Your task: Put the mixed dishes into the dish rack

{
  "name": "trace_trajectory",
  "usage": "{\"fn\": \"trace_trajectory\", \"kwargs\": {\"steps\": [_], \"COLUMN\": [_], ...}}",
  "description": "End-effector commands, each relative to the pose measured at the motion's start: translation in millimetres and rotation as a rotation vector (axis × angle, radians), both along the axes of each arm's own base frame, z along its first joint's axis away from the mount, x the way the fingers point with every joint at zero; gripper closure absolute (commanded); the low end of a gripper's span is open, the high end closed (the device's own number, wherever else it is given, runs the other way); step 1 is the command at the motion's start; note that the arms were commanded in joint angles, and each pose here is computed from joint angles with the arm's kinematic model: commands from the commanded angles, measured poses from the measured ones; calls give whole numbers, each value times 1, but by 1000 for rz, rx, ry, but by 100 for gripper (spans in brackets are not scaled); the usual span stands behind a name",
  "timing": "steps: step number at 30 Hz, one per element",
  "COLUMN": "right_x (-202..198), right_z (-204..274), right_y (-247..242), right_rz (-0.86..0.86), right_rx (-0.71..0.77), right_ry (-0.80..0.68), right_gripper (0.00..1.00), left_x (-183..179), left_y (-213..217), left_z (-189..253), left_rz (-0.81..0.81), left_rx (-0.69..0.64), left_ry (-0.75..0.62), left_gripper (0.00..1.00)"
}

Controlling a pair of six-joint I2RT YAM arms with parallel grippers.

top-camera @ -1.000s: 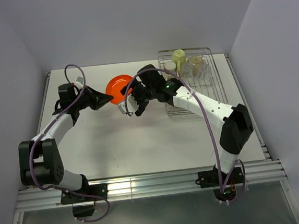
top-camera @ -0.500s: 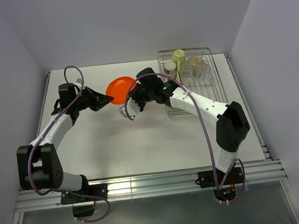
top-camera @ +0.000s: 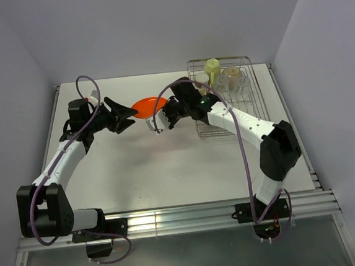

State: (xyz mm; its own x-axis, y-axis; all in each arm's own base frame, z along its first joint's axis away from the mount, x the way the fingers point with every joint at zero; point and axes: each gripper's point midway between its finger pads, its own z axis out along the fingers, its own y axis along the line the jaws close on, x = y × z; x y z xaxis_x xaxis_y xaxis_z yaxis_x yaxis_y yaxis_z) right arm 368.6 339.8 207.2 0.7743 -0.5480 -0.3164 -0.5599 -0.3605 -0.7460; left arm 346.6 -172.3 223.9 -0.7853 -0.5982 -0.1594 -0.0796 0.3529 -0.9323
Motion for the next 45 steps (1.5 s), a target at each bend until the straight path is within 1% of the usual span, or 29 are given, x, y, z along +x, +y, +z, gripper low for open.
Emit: {"fn": "trace_trajectory", "kwargs": {"steps": [1,3,5,6,7,9,10,11,12,13,14,15,16,17,18,19,20,21,22,24,26,27,29,33,35,37,41,44,45], "right_x": [-13,-19,-27,-27,-31,-33,-30,-29,-26,-17,-14,-8,4,10,17,19,33,35,37,48,46,49,44,46,51,53,56,56,56], "right_z": [71,84,97,104,109,131,136,153,159,164,174,178,181,185,187,193,191,192,196,189,176,169,152,133,119,104,72,53,49], "right_y": [-1,-8,-12,-16,-17,-23,-30,-35,-39,-53,-59,-67,-87,-96,-109,-120,-147,-159,-174,-211,-230,-245,-259,-276,-280,-277,-266,-263,-263], "right_rz": [-37,-55,-79,-96,-122,-161,-221,-253,-291,-393,-424,-467,-574,-612,-662,-738,-808,-860,-918,-1063,-1169,-1241,-1346,-1468,-1535,-1537,-1530,-1501,-1503], "right_rx": [177,210,257,279,314,373,424,464,494,559,593,626,694,731,775,855,919,967,1016,1070,1052,1059,1057,1044,1026,987,885,785,779], "right_ry": [19,40,84,99,156,213,305,345,399,516,575,617,700,743,775,865,878,920,914,873,874,846,848,836,859,901,1009,1039,1045], "right_gripper": [100,100,100,100,100,100,100,100,100,100,100,100,100,100,100,100,100,100,100,100,100,100,100,100,100,100,100,100,100], "left_x": [2,7,7,5,9,1,-6,-10,-14,-24,-29,-34,-44,-46,-50,-57,-59,-60,-63,-64,-64,-63,-63,-64,-64,-64,-67,-69,-70], "left_y": [15,32,47,52,63,74,82,87,92,100,103,107,110,117,120,122,124,125,125,126,126,127,127,124,121,117,122,122,122], "left_z": [32,31,48,50,57,77,91,97,102,112,114,117,120,119,121,117,116,109,108,98,85,78,75,71,67,64,60,56,55], "left_rz": [43,109,158,179,235,275,323,335,361,412,427,450,479,519,543,558,571,573,577,577,572,573,576,560,552,527,522,527,529], "left_rx": [67,143,210,244,289,364,395,434,459,479,504,516,518,530,529,527,528,533,532,536,540,542,536,520,500,492,547,545,541], "left_ry": [-147,-167,-240,-244,-273,-370,-425,-473,-507,-558,-594,-625,-669,-678,-691,-699,-701,-690,-692,-666,-645,-637,-631,-605,-593,-587,-552,-553,-552], "left_gripper": [35,34,34,34,33,33,32,30,23,19,15,8,4,1,1,1,1,1,1,1,1,1,1,1,1,1,1,1,1]}}
